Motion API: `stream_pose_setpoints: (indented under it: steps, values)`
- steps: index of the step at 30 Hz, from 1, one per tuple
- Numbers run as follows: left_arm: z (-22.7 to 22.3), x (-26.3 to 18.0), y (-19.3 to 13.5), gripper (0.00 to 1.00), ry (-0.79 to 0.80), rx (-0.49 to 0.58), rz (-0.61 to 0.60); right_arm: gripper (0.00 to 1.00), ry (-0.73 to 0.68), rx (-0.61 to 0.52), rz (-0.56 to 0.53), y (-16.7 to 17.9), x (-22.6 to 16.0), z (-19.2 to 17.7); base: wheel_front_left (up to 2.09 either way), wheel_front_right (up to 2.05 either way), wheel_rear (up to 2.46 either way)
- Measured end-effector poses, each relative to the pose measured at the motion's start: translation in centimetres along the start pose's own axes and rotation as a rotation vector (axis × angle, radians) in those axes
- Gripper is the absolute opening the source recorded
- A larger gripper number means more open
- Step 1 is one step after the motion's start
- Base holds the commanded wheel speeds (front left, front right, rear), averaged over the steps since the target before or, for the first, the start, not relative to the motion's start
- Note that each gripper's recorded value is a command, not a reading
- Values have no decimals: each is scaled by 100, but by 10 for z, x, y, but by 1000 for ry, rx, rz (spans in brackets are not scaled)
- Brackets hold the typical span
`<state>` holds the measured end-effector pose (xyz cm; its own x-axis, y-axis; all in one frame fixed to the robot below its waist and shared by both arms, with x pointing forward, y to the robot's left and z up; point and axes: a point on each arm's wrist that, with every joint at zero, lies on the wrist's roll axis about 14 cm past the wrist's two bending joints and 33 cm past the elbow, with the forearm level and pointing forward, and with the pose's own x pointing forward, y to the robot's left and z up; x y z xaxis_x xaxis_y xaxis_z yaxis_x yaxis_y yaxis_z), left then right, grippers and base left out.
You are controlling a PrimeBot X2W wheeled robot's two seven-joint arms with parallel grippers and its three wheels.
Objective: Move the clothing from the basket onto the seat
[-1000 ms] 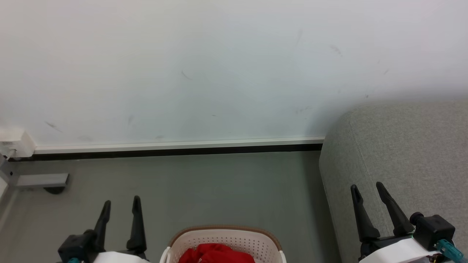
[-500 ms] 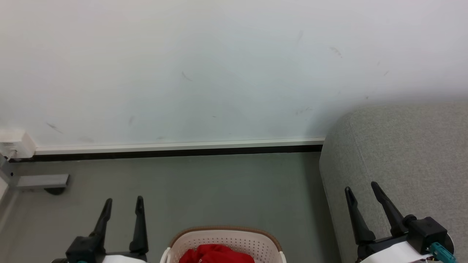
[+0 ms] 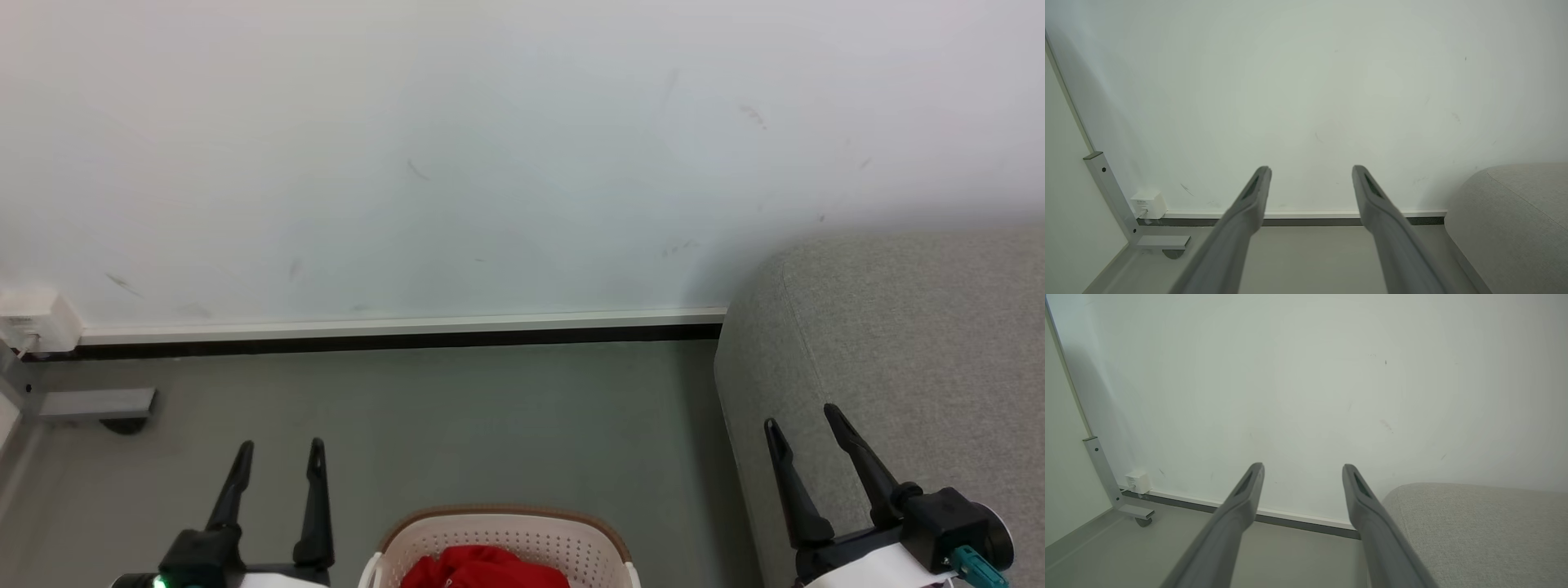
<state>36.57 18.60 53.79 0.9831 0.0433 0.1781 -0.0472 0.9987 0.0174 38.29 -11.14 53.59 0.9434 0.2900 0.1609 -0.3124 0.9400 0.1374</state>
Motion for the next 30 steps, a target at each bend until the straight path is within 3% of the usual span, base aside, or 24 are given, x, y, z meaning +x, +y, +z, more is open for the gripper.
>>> stream_pose_setpoints:
  steps: [30]
  values:
    - [-8, 7, -5, 100, 21, -29, -13, 100, -11, 25, -61, -16, -2, 1, 0, 0, 0]
